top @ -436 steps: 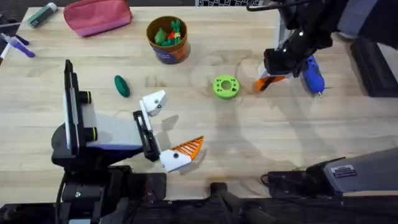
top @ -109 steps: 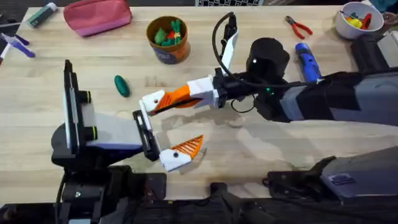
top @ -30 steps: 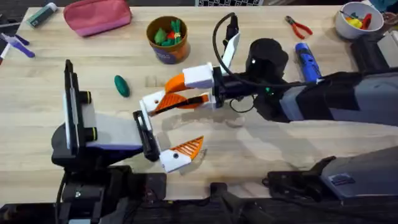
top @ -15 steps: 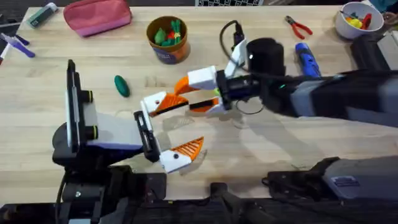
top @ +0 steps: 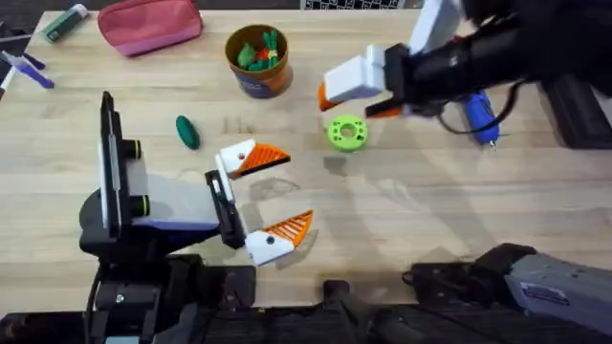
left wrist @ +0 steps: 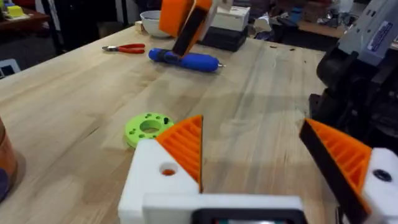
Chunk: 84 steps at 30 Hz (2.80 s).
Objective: Pick up the gripper from the table and insert it into the empty holder that is missing its gripper. Then pick up a screw, insert it into the mounting hole, and use the screwdriver to tighten it. Finally, clean up the table by picking up the vegetable and placing it into the bucket.
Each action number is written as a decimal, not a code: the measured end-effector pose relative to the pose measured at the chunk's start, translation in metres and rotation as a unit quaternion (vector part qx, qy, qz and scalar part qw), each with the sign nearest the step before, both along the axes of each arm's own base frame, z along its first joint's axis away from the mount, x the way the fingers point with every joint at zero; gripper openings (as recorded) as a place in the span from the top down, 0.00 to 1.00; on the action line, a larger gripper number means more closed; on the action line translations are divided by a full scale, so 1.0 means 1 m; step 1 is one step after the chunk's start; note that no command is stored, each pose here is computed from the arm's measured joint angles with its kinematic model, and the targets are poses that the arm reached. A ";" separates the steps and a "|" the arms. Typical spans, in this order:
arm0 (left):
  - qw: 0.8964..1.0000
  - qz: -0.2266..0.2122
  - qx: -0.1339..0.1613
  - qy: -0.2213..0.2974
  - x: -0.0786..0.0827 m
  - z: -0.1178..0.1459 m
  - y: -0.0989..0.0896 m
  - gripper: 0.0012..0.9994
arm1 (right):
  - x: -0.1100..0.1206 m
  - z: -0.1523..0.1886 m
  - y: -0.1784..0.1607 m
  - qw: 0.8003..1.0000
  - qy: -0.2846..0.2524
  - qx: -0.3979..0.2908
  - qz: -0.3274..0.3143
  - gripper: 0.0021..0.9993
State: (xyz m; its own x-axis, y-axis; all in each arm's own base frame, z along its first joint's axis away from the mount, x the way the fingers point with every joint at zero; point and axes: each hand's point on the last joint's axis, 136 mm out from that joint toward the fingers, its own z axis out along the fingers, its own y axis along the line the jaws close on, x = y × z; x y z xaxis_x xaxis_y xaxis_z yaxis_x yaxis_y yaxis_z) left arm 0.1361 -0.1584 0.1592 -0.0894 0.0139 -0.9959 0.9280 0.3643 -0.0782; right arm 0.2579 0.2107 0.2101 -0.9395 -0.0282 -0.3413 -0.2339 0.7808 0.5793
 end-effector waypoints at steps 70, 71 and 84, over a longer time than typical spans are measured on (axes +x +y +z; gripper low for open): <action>1.000 0.000 0.000 0.000 0.000 0.000 0.000 0.01 | 0.036 -0.153 -0.045 0.924 0.060 -0.376 0.025 0.46; 1.000 0.000 0.000 0.000 0.000 0.000 0.000 0.01 | 0.037 -0.152 -0.044 0.925 0.059 -0.374 0.025 0.47; 1.000 0.000 0.000 0.000 0.000 0.000 0.000 0.01 | 0.039 -0.152 -0.042 0.927 0.054 -0.370 0.023 0.53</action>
State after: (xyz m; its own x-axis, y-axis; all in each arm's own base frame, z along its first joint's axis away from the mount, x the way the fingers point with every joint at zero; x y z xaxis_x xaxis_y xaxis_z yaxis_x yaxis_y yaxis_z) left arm 0.1361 -0.1584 0.1592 -0.0892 0.0140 -0.9959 0.9280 0.3643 -0.0780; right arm 0.2973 0.1688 0.0579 -0.9593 -0.2575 -0.1156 -0.2481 0.9646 -0.0895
